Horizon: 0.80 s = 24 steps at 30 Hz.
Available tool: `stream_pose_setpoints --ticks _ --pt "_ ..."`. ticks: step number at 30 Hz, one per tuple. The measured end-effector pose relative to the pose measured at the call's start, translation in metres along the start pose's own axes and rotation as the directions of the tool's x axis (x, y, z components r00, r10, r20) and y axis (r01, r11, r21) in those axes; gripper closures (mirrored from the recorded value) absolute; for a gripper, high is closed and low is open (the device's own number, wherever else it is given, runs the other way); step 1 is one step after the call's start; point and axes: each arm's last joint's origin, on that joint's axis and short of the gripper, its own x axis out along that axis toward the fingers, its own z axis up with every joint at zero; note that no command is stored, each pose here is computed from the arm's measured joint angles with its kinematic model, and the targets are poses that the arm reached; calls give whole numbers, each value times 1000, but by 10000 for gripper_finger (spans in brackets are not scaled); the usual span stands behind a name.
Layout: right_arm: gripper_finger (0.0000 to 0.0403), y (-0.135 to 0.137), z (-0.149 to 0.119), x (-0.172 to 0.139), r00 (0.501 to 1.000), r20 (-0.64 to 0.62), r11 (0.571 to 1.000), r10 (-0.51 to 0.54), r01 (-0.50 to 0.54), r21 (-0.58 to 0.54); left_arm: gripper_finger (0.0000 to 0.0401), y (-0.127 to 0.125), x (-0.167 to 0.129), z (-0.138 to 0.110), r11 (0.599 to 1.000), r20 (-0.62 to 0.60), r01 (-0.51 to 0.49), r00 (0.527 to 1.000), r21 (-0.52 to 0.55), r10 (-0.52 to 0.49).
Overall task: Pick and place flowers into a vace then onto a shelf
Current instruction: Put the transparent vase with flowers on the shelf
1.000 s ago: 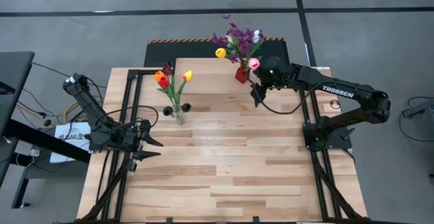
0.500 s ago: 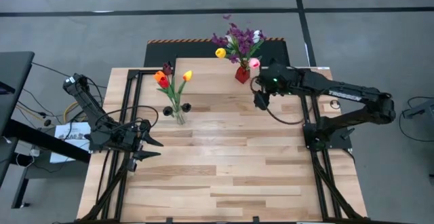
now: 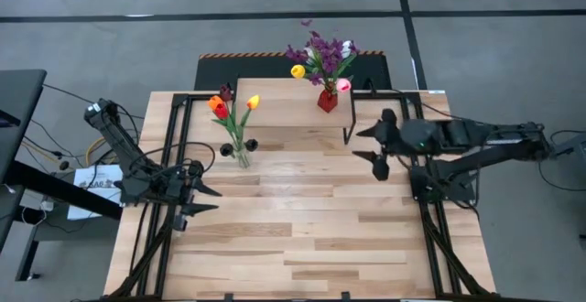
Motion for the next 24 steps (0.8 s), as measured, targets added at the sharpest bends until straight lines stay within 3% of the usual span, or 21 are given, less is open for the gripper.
stream_pose_setpoints --ticks 10,13,17,19,22,24 --pt "147 28 -44 4 995 97 999 -36 35 14 266 -9 12 -7 999 -32 -31 999 -23 31" --pt "147 35 -53 7 993 115 999 -31 31 8 266 -9 15 -12 988 -54 -123 991 -98 118" --pt "147 44 -59 8 993 114 999 -17 14 29 266 -8 17 -25 922 -106 -292 956 -255 274" --pt "147 48 -60 6 994 110 999 11 -15 34 267 -10 18 -35 862 -104 -399 916 -311 386" --pt "147 56 -62 2 992 112 998 60 -62 14 274 -15 17 -54 769 -58 -547 825 -331 562" --pt "147 59 -63 0 991 116 998 70 -70 2 281 -17 18 -66 738 -27 -600 781 -308 624"
